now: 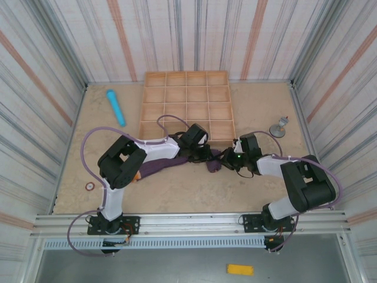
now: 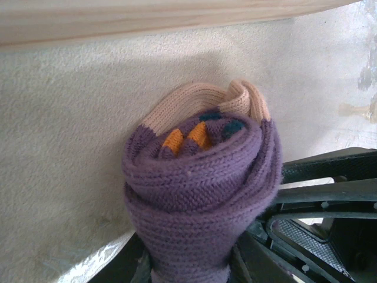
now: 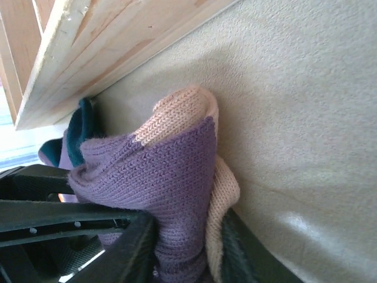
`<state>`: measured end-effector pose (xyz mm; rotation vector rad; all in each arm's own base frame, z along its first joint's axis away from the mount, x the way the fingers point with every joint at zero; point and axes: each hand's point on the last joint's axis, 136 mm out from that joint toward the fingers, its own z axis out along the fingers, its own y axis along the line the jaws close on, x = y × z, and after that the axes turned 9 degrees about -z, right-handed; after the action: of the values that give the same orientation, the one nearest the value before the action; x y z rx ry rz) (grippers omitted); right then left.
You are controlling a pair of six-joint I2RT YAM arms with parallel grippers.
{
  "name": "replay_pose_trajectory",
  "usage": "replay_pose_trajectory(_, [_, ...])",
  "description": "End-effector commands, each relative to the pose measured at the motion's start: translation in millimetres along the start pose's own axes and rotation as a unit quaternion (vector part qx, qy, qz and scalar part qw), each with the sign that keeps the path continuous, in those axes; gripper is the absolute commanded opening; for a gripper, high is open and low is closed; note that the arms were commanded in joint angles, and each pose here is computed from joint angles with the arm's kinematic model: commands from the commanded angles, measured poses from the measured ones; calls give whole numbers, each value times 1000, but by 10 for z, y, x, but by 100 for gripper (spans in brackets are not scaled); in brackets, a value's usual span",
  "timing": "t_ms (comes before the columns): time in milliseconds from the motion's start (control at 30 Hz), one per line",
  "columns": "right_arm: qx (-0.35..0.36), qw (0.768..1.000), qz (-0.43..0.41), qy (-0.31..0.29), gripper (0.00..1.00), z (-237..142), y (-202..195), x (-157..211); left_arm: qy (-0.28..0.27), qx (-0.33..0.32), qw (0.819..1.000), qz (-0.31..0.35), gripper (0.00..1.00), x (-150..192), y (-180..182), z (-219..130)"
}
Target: Roll the socks
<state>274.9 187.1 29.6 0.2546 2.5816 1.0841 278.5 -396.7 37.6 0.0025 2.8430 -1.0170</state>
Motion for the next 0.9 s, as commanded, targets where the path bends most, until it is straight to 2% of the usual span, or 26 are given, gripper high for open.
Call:
replay_pose_trajectory(0, [60,995,44,68,24,56,-351,475,28,-60,997,-24,20,214,393,163])
replay_pose_trajectory(67, [58,995,41,67,15,41,-324,470,25,-62,997,-30,25,213,402,153])
replay_pose_trajectory(200, [64,996,36,57,0,-22,-294,430,25,-57,997,-43,41,232,391,124])
replay_pose_trajectory(233, [63,996,33,53,0,-38,-275,409,25,-55,997,-46,47,236,382,109])
replay_pose_trajectory(267, [61,996,31,49,0,-61,-248,383,24,-52,997,-50,60,243,368,83])
replay_pose_trajectory(300, [60,997,28,45,0,-82,-220,358,22,-44,998,-51,69,243,335,55])
replay_pose_trajectory(367, [59,997,20,40,0,-127,-166,316,15,-27,998,-53,81,224,264,-9])
replay_pose_trajectory(567, [50,999,2,18,0,-304,36,140,-17,2,999,-30,87,111,-4,-327])
replay_pose_trajectory(867, [37,999,-23,-13,0,-610,338,-222,-46,10,999,4,86,-33,-148,-774])
